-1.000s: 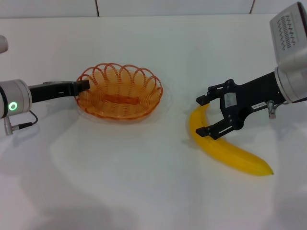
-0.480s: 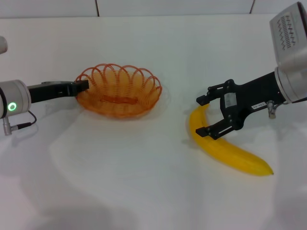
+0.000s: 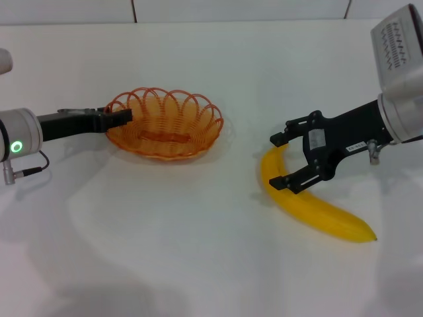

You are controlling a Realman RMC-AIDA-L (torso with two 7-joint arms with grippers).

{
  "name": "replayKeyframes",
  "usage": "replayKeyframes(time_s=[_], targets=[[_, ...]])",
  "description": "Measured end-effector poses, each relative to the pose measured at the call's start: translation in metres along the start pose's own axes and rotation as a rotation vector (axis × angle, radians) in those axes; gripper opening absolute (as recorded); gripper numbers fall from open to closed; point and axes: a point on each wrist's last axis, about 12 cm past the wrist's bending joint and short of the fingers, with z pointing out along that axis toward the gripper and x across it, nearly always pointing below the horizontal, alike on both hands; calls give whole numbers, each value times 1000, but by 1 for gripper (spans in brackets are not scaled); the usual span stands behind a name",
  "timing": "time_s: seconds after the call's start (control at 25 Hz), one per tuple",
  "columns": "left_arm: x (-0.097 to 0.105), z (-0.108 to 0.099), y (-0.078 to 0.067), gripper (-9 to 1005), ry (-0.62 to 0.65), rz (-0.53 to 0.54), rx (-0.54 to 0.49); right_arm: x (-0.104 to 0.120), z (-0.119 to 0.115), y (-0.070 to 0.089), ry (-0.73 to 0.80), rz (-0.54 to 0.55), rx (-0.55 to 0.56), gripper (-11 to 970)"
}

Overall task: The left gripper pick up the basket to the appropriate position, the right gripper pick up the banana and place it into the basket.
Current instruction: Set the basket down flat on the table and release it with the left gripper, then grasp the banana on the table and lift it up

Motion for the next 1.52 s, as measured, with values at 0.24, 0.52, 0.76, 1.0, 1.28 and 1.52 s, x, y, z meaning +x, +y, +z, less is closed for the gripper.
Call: replayKeyframes(time_s=[0.24, 0.52, 0.76, 1.0, 1.28, 1.52], targets=[[-6, -7, 5, 586, -15, 43, -10, 0, 0, 0, -1, 2, 1, 893], [-11, -25, 13, 662, -106, 165, -24, 1, 0, 0, -1, 2, 2, 893], [-4, -43, 10, 658, -211, 291, 43, 0, 1, -1, -3, 3, 10, 894], [11, -60, 11, 653, -227, 361, 76, 0, 6, -4, -9, 8, 58, 894], [38, -84, 12, 651, -166, 418, 120, -5, 14, -7, -31, 11, 105, 893], [62, -100, 11, 650, -156, 450, 147, -6, 18, -10, -49, 20, 153, 893]])
